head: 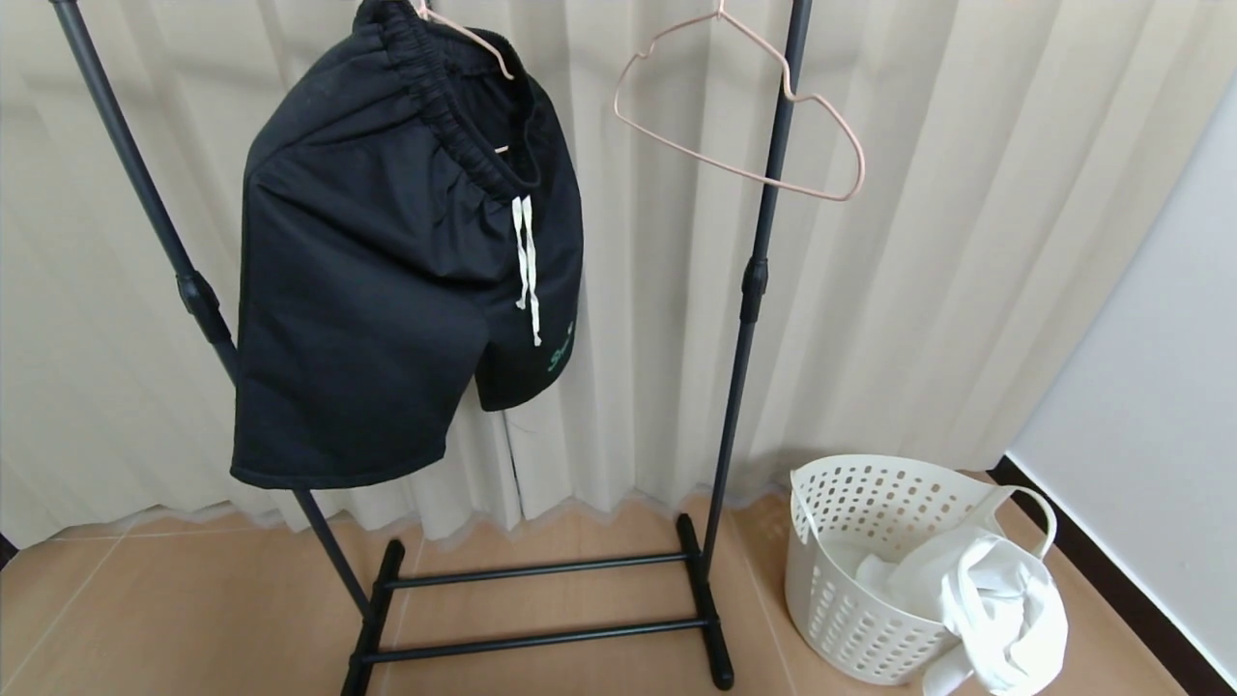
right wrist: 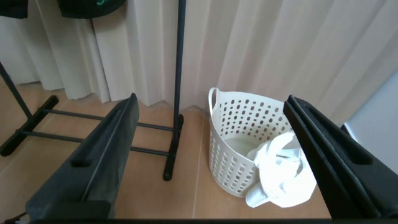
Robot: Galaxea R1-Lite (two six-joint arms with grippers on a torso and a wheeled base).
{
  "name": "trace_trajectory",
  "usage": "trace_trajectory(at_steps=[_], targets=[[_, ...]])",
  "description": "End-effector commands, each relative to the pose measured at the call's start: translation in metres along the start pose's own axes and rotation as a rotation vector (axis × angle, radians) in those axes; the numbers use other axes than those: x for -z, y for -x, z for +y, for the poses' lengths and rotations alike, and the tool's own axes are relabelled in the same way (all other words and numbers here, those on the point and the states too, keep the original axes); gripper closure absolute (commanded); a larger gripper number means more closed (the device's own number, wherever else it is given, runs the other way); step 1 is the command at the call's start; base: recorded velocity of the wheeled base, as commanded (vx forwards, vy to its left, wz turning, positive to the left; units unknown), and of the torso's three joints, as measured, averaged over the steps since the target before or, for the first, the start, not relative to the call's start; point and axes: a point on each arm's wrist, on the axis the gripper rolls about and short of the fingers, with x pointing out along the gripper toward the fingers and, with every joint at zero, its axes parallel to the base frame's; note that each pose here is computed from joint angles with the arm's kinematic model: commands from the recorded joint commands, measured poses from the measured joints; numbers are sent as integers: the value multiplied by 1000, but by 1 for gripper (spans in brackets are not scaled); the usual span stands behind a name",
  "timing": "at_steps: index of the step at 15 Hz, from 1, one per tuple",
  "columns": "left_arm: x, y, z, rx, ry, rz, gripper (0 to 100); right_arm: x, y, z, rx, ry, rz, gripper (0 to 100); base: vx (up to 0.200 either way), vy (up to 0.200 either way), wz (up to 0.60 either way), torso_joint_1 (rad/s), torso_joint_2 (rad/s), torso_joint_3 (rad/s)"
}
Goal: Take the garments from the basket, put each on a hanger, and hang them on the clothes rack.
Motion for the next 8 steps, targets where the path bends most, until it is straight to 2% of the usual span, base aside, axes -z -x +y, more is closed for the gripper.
trace_trajectory(at_steps=[1, 2, 4, 8], targets=[[0, 0, 0, 0, 0, 1, 0, 0, 0, 0, -1, 0, -1, 0, 0, 0, 0, -41, 442, 413], [0, 0, 0, 0, 0, 1, 0, 0, 0, 0, -1, 0, -1, 0, 0, 0, 0, -22, 442, 422], [0, 0, 0, 0, 0, 0, 0, 0, 0, 0, -1, 0, -1, 0, 0, 0, 0, -2, 242, 244], [0, 0, 0, 0, 0, 1, 0, 0, 0, 0, -1, 2, -1, 0, 0, 0, 0, 1, 60, 58]])
